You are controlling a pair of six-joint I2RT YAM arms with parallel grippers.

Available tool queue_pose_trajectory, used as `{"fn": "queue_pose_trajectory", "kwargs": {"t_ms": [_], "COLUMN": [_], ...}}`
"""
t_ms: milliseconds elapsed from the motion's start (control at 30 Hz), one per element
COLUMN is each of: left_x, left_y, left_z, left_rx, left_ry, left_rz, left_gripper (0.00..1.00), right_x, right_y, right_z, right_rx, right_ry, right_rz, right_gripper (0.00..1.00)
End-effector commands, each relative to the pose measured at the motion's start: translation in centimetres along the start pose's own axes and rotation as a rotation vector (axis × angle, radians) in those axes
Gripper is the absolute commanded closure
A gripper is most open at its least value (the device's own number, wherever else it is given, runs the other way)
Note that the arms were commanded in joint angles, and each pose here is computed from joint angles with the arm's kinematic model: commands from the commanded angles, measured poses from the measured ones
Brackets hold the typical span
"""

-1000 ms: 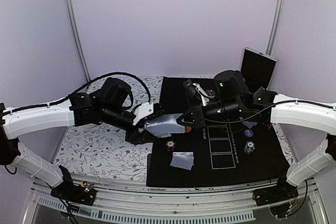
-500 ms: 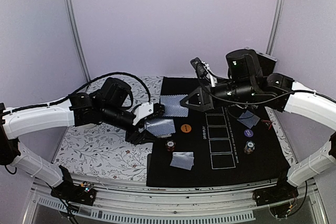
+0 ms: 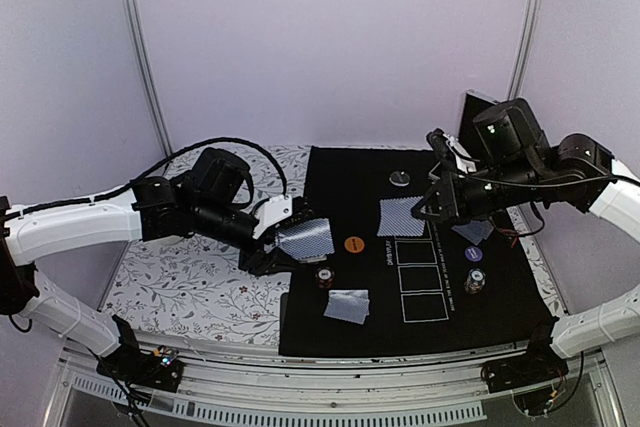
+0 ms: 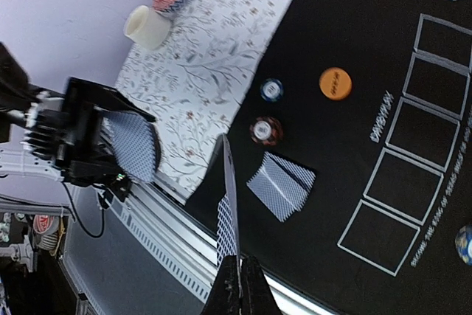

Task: Distribute texas hold em gaming equipment
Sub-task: Flop the poker card in the community card area.

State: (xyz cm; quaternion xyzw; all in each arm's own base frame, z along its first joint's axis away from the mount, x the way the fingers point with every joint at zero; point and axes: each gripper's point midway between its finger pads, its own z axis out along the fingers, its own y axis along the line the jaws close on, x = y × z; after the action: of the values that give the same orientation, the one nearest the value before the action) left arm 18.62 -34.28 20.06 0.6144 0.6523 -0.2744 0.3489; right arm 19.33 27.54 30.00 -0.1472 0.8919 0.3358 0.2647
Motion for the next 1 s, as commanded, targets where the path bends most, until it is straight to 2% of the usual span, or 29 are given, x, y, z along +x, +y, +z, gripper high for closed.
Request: {"fn": "queue_pose_trajectory", "kwargs": {"t_ms": [0,133,333,467,667,967], "left_x": [-1.2,-1.3,-1.7,-1.7,-1.7,-1.5], "left_y": [0.2,0.1,-0.1,-0.3,-0.3,-0.2], "left_z": [-0.5,-0.5,-0.9,-0.8,-0.7,-0.4], "left_rx": [-0.002,-0.001,0.001,0.01,0.011,0.014], "left_ry": [-0.04,-0.042,-0.054,-0.057,-0.053,-0.046], "left_rz": [0.016,0.015,0.022,0.023,0.02,0.017], "left_gripper": [0.42,0.42,0.42,0.42,0.42,0.42], "right_x": [5.3,9.0,13.1,14.4,15.1,15.3], "right_y": [-5.0,-6.4,-10.4,-12.2,-13.6,-15.8], "right_z": [0.8,2.0,1.8,1.5,3.0,3.5], "right_rx": [0.187,0.248,0.536,0.734,0.829,0.94], "right_ry": [0.151,0.254,0.378,0.446,0.503,0.498], "right_rz": [0.154,0.213,0.281,0.271,0.221,0.197], "right_gripper": [0.98,0.98,0.98,0.98,0.98,0.98]}}
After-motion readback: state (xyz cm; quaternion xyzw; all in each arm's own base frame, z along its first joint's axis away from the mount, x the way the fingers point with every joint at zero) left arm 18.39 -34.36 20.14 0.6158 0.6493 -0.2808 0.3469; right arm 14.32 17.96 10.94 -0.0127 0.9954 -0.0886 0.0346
